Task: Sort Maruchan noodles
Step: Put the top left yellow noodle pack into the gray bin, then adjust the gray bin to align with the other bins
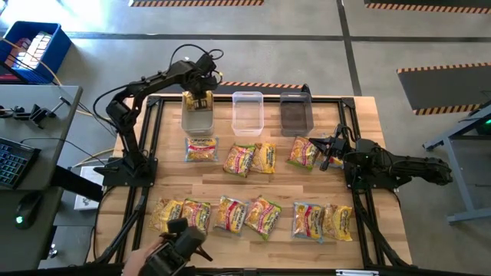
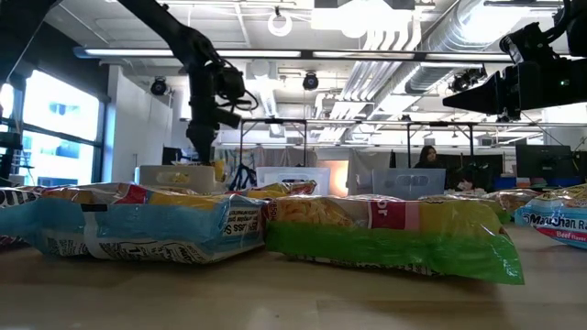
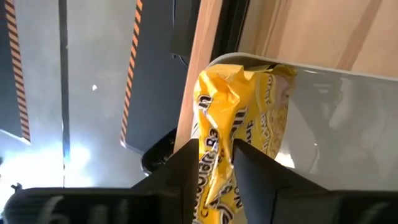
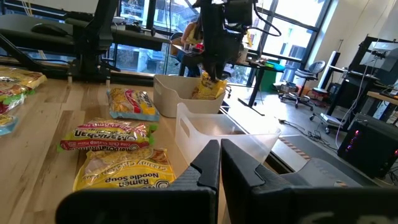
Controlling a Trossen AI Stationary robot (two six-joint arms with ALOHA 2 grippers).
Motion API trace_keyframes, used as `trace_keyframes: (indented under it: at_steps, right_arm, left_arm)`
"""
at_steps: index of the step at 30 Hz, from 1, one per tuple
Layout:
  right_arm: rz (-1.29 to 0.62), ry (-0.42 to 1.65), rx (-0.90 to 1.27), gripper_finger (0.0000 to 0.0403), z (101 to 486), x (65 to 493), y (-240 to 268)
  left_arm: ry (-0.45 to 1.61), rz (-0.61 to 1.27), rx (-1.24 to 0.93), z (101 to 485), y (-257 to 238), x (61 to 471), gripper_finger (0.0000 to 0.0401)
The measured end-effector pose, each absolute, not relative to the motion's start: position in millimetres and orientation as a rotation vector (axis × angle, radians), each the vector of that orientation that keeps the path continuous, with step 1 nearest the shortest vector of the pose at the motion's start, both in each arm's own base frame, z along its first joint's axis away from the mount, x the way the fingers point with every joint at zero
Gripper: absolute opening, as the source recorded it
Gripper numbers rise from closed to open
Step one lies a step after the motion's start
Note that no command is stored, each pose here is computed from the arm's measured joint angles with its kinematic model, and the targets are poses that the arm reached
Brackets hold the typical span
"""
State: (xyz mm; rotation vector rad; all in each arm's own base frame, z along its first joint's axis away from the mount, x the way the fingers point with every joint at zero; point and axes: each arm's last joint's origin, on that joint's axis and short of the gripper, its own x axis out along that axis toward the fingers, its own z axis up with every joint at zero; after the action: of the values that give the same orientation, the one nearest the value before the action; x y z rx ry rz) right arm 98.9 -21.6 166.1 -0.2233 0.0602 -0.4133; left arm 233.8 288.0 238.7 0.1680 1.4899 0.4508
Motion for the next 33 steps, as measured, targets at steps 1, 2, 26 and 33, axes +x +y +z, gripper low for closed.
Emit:
trace_keyframes:
  at_steps: [1, 2, 26, 33]
  right_arm:
    - [-0.414, 0.060, -0.223, 0.0002, 166.0, 98.9, -21.6]
    - [-0.414, 0.060, -0.223, 0.0002, 166.0, 98.9, -21.6]
    - [-0.417, 0.061, -0.223, 0.0002, 165.9, 98.8, -21.7]
    - [-0.417, 0.061, -0.223, 0.0002, 166.0, 98.8, -21.7]
  left_arm:
    - [1.475, 0.451, 0.169, 242.6, 286.7, 233.1, 0.0094]
    - [1.453, 0.456, 0.164, 247.1, 285.2, 232.3, 0.0094]
    - [1.048, 0.528, -0.048, 191.6, 235.0, 216.4, 0.0001]
    - [1.019, 0.545, -0.059, 175.1, 243.4, 224.3, 0.0000]
